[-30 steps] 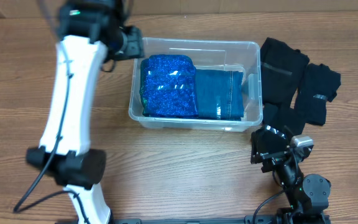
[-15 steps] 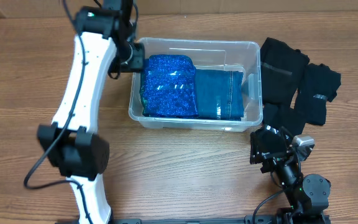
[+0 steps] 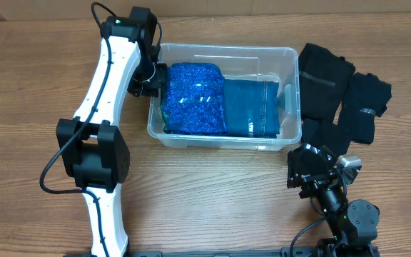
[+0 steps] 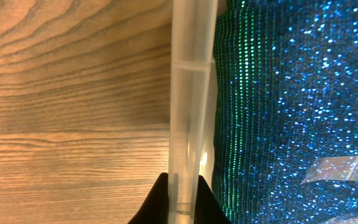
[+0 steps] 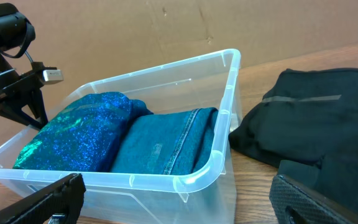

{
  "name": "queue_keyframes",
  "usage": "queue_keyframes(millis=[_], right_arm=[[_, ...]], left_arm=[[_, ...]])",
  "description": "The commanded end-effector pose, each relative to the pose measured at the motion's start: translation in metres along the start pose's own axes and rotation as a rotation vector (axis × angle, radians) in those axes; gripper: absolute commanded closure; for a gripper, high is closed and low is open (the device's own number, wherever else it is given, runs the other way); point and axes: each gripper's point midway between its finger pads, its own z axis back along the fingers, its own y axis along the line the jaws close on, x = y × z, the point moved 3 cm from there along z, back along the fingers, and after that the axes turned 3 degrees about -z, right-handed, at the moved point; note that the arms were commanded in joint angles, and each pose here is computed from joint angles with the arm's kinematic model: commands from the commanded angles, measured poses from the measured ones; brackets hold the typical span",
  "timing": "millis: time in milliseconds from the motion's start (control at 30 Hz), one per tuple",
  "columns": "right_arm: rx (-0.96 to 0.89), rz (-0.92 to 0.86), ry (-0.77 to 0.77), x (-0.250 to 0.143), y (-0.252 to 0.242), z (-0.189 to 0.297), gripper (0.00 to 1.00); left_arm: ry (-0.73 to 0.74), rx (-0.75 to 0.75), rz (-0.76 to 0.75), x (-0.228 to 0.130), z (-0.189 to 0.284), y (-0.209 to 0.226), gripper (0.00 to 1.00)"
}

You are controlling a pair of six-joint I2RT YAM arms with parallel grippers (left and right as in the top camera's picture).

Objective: Pack container

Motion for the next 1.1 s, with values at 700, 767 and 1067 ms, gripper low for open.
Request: queue_keyframes(millis=[700, 767, 1067], right_arm=[[0.127, -0.113, -0.023, 0.010, 0.020, 0.002, 0.00], [0.198, -0.110, -0.054, 0.022, 0.033, 0.006, 0.00], [0.105, -0.149, 0.004, 0.078, 0.052, 0.030, 0.00]], left_arm=[[-0.094, 0.007, 0.163, -0.010, 0.080, 0.073, 0.32], [-0.189, 0.002, 0.169, -0.015, 0.120, 0.070, 0.26], [-0.546, -0.036, 0.187, -0.080, 0.251, 0.055, 0.00]])
